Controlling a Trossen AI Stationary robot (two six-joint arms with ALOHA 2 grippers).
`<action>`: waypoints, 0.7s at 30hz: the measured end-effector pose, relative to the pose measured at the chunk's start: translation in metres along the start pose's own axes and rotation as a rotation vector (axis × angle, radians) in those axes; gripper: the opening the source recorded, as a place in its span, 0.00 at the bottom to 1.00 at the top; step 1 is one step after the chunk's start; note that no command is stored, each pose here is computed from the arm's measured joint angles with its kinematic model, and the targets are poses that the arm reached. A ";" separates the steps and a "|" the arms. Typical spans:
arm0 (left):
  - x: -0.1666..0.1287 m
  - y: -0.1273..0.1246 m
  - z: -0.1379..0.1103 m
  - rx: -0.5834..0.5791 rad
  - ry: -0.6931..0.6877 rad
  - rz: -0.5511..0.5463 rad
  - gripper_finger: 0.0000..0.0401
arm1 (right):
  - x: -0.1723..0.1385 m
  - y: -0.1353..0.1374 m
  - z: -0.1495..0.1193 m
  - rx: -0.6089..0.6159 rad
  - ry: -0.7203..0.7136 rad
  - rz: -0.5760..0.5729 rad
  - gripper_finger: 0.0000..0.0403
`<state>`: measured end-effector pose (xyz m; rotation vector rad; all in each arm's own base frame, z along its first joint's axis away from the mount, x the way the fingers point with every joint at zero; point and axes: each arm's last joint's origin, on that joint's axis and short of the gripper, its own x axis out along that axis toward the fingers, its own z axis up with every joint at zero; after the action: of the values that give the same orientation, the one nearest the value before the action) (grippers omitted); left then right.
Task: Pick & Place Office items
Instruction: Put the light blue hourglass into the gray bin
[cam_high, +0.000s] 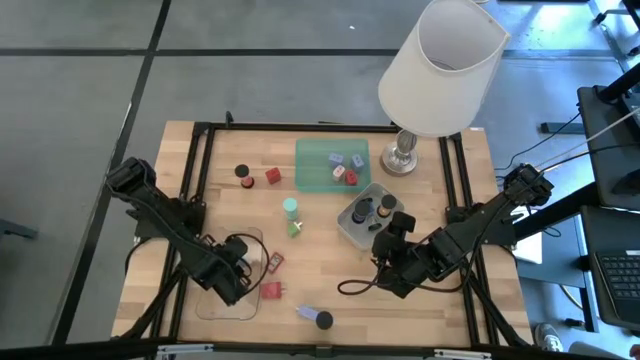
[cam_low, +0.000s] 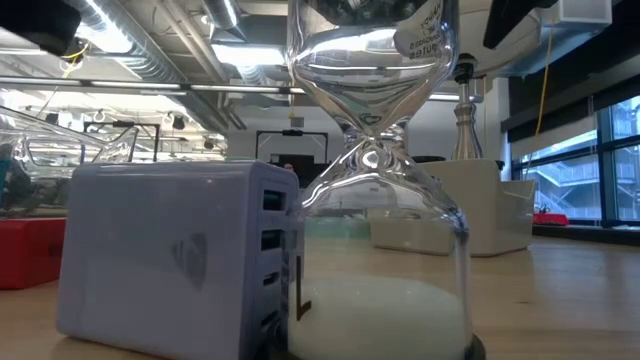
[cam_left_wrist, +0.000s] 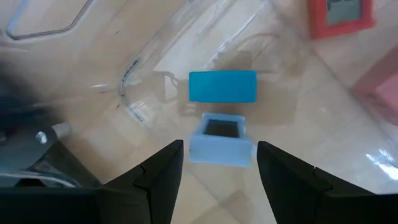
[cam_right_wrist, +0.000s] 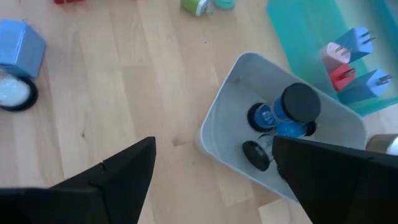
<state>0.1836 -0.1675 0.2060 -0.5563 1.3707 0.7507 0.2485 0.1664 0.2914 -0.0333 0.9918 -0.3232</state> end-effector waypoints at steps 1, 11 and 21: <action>-0.003 0.000 0.001 -0.004 0.000 -0.003 0.50 | 0.000 0.000 0.000 0.000 -0.008 -0.008 0.80; -0.057 0.001 0.019 0.046 -0.166 -0.126 0.48 | 0.003 -0.007 0.009 0.033 -0.130 -0.127 0.80; -0.075 0.003 0.038 0.131 -0.747 -0.078 0.48 | 0.004 -0.012 0.016 0.265 -0.295 -0.230 0.80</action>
<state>0.2036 -0.1482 0.2857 -0.1841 0.6916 0.6995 0.2608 0.1520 0.2994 0.0450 0.6473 -0.6396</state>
